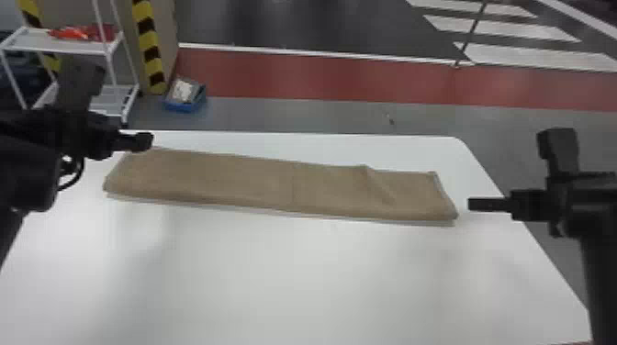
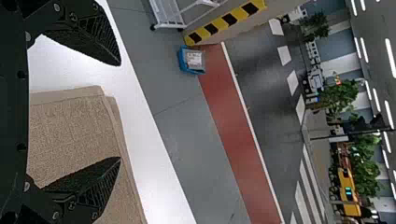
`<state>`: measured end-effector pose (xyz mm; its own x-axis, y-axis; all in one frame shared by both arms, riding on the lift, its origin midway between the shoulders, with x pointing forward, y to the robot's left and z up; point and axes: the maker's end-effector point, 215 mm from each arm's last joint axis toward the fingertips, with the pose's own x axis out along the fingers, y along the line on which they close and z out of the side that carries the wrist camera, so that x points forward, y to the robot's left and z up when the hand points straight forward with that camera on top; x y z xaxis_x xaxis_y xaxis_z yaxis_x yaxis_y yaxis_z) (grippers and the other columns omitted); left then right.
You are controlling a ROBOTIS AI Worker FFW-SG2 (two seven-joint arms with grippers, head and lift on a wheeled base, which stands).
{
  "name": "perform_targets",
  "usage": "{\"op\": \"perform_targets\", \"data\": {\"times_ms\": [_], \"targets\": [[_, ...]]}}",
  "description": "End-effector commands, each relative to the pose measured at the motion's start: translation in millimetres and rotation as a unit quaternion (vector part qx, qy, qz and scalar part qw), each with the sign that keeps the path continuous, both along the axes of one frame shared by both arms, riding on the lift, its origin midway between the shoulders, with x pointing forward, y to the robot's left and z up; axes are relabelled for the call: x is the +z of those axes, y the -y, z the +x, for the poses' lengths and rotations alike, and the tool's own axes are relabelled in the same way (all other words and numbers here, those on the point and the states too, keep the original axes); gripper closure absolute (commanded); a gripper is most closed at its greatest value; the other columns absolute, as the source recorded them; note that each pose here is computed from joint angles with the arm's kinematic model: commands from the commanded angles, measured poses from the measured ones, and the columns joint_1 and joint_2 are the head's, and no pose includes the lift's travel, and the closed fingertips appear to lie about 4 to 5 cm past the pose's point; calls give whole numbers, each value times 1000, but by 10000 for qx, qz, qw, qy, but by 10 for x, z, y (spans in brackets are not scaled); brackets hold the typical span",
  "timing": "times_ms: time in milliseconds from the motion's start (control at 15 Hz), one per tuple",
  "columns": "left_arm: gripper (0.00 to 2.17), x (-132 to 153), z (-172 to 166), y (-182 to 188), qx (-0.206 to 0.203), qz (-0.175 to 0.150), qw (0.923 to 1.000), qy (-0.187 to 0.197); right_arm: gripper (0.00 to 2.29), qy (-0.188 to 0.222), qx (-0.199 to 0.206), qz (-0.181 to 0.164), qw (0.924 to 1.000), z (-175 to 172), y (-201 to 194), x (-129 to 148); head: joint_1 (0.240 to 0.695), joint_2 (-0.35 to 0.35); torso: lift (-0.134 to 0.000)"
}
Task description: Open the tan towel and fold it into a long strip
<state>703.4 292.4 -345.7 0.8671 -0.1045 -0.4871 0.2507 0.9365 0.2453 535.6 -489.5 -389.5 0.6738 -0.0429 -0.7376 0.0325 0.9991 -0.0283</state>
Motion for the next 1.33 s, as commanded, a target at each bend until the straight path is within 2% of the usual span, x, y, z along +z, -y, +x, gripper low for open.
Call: {"op": "perform_targets", "data": {"times_ms": [0,67,267,333,400,533,600,667,867,1067,1133,1200,1267], "targets": [[221,-265,93,13,72,157,9992,-348,117,77,-11,-24,10000,-185,-23,72,681,-171,-125],[336,-360,92,-49,136,163,9985,-502,117,137,10,8,9999,-242,-57,127,685,-171,-125],[353,-542,-13,-385,534,240,9951,-797,117,261,124,33,9996,-260,-209,273,695,-164,-125],[353,-592,-83,-548,755,133,9925,-956,117,310,179,68,9993,-255,-293,315,695,-143,-125],[353,-664,-173,-616,879,-103,9891,-1179,117,338,221,93,9991,-256,-355,331,695,-131,-125],[353,-809,-364,-581,917,-805,9793,-1614,117,356,242,88,9990,-269,-386,344,695,-105,-125],[353,-790,-366,-518,853,-1096,9770,-1619,117,363,241,80,9990,-265,-379,355,695,-96,-125],[353,-788,-369,-509,853,-1210,9759,-1604,117,363,242,88,9990,-264,-386,352,695,-96,-125],[353,-791,-361,-406,786,-1310,9753,-1598,124,343,220,101,9991,-292,-383,336,695,-100,-125],[363,-834,-379,-386,782,-1245,9747,-1682,124,363,194,118,9991,-317,-330,361,695,-110,-125],[640,-884,-421,-402,806,-1247,9730,-1769,124,373,186,111,9991,-313,-317,374,695,-113,-125],[1170,-955,-495,-399,832,-1279,9696,-1915,124,373,185,104,9991,-314,-310,377,695,-114,-125],[1568,-1021,-592,-370,836,-1367,9641,-2115,124,375,187,113,9991,-309,-313,378,695,-117,-125]]}}
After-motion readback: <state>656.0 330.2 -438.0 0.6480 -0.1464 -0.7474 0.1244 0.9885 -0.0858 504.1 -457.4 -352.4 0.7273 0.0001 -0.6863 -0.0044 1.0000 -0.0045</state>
